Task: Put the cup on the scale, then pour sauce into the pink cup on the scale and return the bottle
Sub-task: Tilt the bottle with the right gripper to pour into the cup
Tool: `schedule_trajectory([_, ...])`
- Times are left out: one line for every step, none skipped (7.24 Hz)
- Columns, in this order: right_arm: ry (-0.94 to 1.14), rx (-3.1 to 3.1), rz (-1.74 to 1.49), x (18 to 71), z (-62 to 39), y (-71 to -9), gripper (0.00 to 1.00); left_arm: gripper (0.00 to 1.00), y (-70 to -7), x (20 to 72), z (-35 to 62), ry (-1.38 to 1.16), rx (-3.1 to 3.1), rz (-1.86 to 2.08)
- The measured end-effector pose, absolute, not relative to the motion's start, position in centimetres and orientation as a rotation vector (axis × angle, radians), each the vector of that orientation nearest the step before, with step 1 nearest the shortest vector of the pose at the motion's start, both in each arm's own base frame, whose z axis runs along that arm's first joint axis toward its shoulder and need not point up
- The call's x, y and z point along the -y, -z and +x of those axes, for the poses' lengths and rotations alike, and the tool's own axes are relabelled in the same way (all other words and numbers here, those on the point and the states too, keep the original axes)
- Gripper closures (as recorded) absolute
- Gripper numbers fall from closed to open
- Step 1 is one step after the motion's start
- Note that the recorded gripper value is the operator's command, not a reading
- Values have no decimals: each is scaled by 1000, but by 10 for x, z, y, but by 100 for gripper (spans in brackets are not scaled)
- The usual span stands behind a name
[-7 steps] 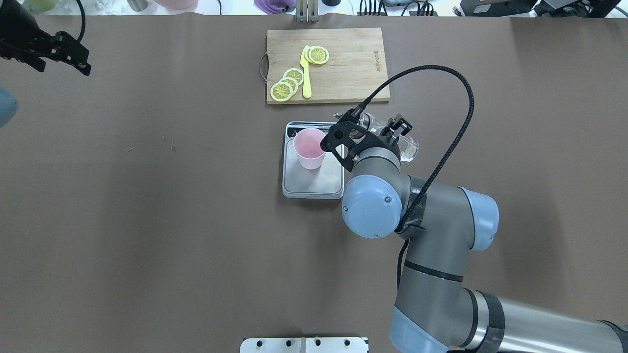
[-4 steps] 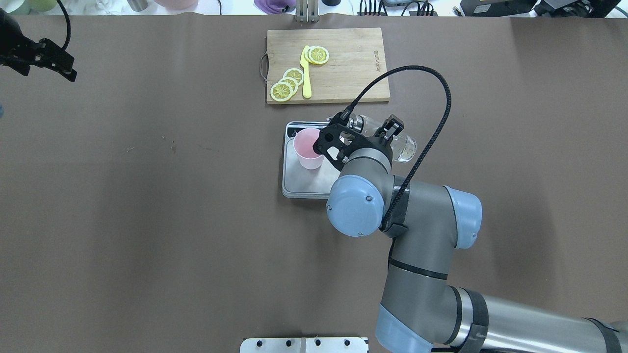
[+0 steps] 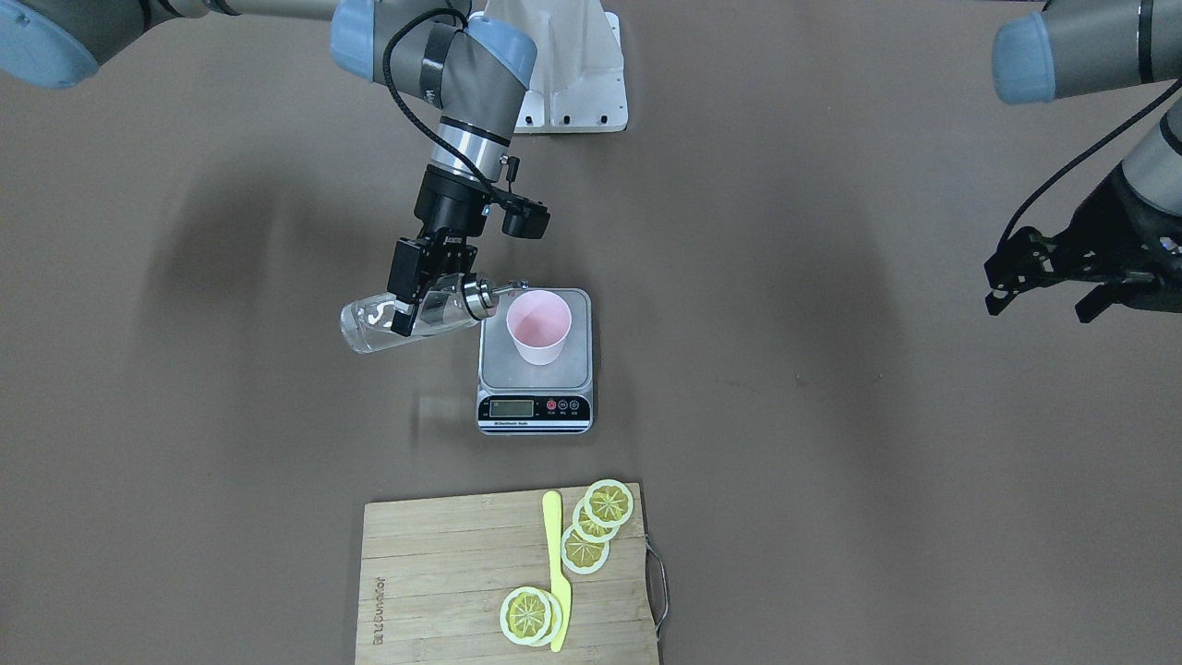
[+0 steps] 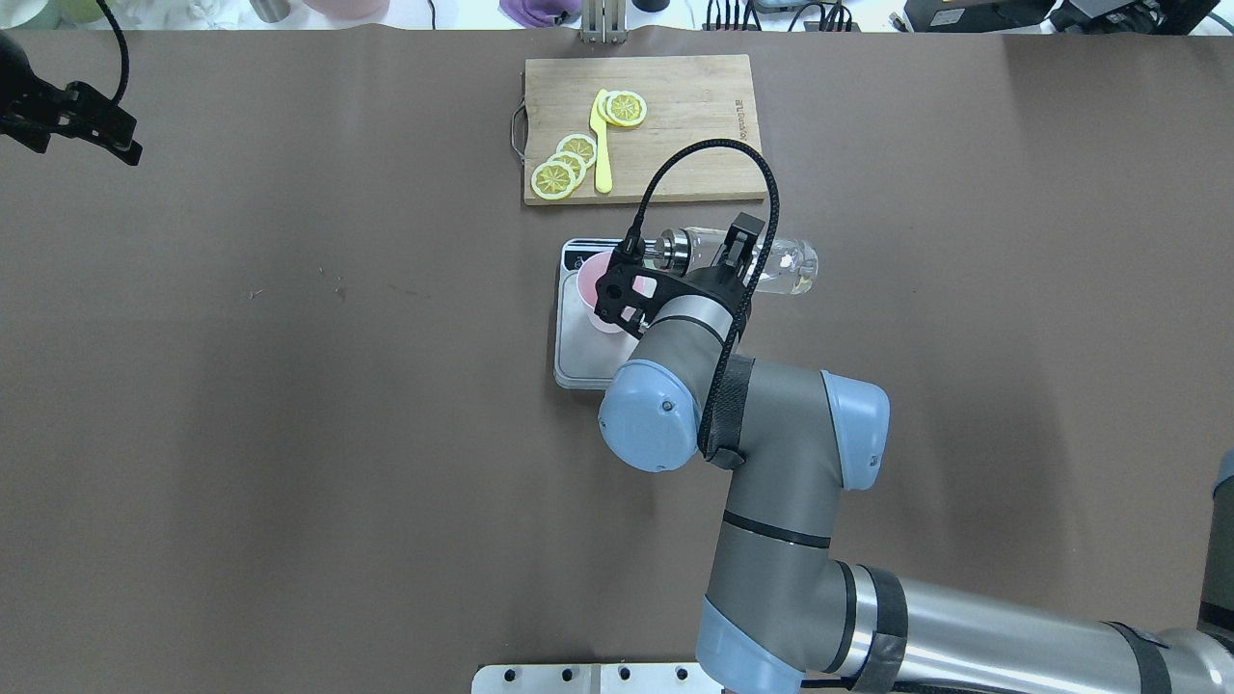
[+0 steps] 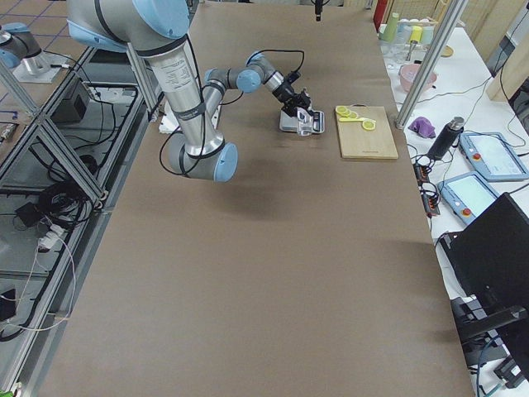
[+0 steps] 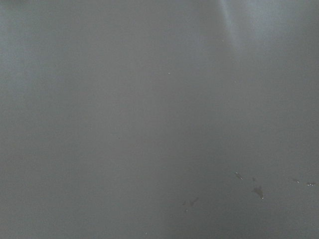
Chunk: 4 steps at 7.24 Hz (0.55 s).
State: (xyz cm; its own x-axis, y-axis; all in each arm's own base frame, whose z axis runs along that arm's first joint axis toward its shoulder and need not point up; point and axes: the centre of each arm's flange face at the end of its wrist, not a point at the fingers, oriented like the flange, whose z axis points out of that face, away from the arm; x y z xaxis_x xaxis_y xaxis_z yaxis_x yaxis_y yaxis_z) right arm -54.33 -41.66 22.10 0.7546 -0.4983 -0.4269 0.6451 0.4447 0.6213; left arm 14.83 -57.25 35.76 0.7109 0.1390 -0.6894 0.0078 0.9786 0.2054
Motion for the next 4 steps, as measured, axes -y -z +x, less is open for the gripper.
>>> schedule_trajectory([736,-221,842,417,-544,-222,100,3,-357,572,148,-73,-778,200])
schedule_trajectory([758,-243,830,418,-545,-222,100,3,-357,572,148,-73,-778,200])
schedule_trajectory([786,-267,817,419,-546,-222,100,3,-357,572,148,-73,-778,200])
schedule_trajectory([815,-291,801,421,-548,-222,100,3,-357,572,148,-73,-778,200])
